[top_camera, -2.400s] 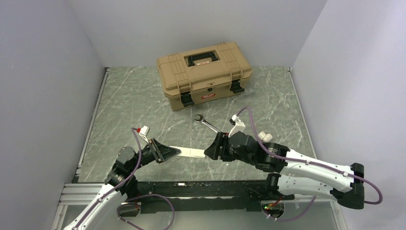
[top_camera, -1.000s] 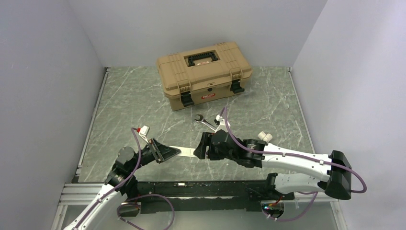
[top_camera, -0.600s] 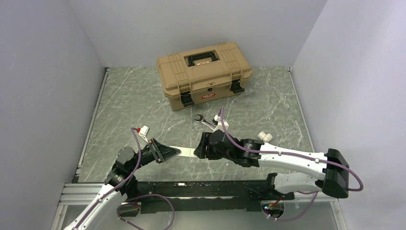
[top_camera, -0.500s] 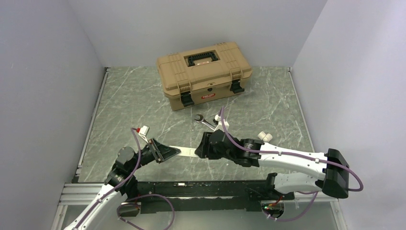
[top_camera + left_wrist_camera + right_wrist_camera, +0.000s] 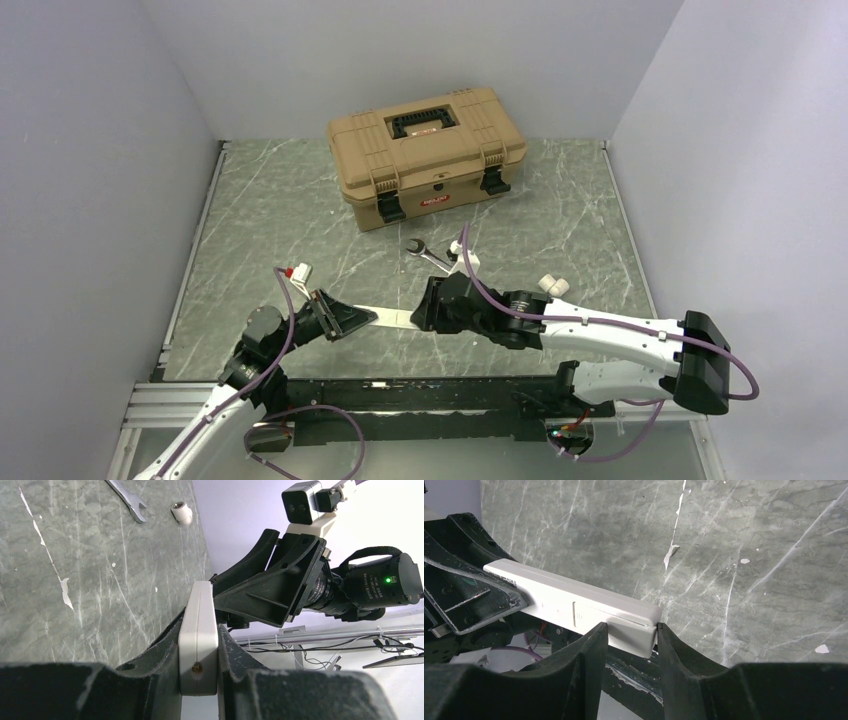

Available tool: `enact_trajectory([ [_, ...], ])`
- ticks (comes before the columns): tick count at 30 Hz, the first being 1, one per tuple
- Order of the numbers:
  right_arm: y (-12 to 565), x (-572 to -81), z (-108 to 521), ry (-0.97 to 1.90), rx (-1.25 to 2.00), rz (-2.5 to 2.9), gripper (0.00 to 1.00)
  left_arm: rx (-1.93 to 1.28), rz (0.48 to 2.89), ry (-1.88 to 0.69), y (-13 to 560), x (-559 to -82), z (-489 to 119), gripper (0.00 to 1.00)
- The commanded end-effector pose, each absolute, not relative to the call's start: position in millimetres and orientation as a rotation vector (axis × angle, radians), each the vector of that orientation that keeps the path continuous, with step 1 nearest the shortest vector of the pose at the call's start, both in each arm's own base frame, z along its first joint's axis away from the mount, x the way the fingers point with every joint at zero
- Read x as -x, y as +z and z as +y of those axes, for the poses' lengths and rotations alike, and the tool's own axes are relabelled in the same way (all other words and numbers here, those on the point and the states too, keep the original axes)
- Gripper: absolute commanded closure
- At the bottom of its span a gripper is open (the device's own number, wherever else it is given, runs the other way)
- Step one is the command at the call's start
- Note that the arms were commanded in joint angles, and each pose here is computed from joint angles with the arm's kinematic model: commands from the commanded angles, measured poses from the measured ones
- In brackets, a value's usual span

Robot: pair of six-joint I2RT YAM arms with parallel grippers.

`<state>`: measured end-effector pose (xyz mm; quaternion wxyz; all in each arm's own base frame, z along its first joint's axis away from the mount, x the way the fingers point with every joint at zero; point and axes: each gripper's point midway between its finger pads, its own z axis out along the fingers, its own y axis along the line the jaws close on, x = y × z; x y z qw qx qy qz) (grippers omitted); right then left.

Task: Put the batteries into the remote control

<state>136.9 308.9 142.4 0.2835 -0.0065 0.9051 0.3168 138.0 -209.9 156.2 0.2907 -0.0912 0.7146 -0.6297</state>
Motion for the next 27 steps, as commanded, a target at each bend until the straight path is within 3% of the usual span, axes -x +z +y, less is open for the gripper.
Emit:
enact_trajectory([
  [1, 145, -135, 307, 0.871, 0.004, 2.415, 0.58, 0.188, 1.862, -1.713, 159, -133, -212, 1.00],
  [8, 154, -133, 308, 0.892, 0.013, 2.407, 0.58, 0.188, 1.873, -1.710, 155, -134, -212, 1.00],
  [11, 155, -133, 309, 0.900, 0.014, 2.406, 0.38, 0.186, 1.868, -1.713, 157, -134, -213, 1.00],
  [14, 155, -133, 310, 0.910, 0.011, 2.404, 0.30, 0.180, 1.864, -1.713, 159, -134, -213, 1.00],
  [27, 161, -137, 319, 0.967, -0.008, 2.363, 0.25, 0.187, 1.861, -1.729, 158, -133, -213, 1.00],
])
